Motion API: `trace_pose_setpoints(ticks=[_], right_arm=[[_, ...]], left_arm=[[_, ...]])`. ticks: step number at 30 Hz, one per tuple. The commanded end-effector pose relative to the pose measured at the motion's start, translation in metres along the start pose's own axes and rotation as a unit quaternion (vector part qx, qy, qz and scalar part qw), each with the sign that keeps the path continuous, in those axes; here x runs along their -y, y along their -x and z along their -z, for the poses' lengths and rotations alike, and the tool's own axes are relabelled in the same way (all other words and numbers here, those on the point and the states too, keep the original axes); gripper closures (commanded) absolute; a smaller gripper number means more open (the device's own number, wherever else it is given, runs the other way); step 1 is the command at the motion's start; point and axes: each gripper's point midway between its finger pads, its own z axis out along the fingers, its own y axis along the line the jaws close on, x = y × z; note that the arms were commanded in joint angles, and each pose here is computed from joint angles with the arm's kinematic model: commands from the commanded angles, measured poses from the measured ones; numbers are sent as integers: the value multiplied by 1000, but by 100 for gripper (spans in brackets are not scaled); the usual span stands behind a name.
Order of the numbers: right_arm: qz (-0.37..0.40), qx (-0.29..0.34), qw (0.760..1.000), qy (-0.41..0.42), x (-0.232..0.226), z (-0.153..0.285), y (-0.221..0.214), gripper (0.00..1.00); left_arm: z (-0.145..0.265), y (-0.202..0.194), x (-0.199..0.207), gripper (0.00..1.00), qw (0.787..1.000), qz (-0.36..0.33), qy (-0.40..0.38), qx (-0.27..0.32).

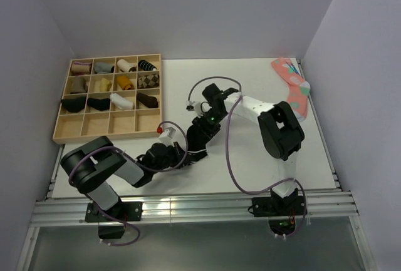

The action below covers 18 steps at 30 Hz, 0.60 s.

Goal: Roll the socks
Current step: Roll the sock at the center of the board.

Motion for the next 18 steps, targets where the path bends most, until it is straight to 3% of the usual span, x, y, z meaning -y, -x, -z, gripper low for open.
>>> trace_pose_setpoints(ticks=[1,6,12,18], right_arm=[[45,81,995,-44,6,32,27,55],[113,107,986,-52,0,39,19,55],[186,131,973,-46,-13,43,9,60],[268,164,949,-35,-40,39,-5,60]], left_arm=[[10,-17,-16,100,996,63,35,-52],[9,-17,-25,100,988,90,90,-87],[12,-19,-28,100,976,157,85,-124],[17,-24,-33,100,964,206,84,-142]])
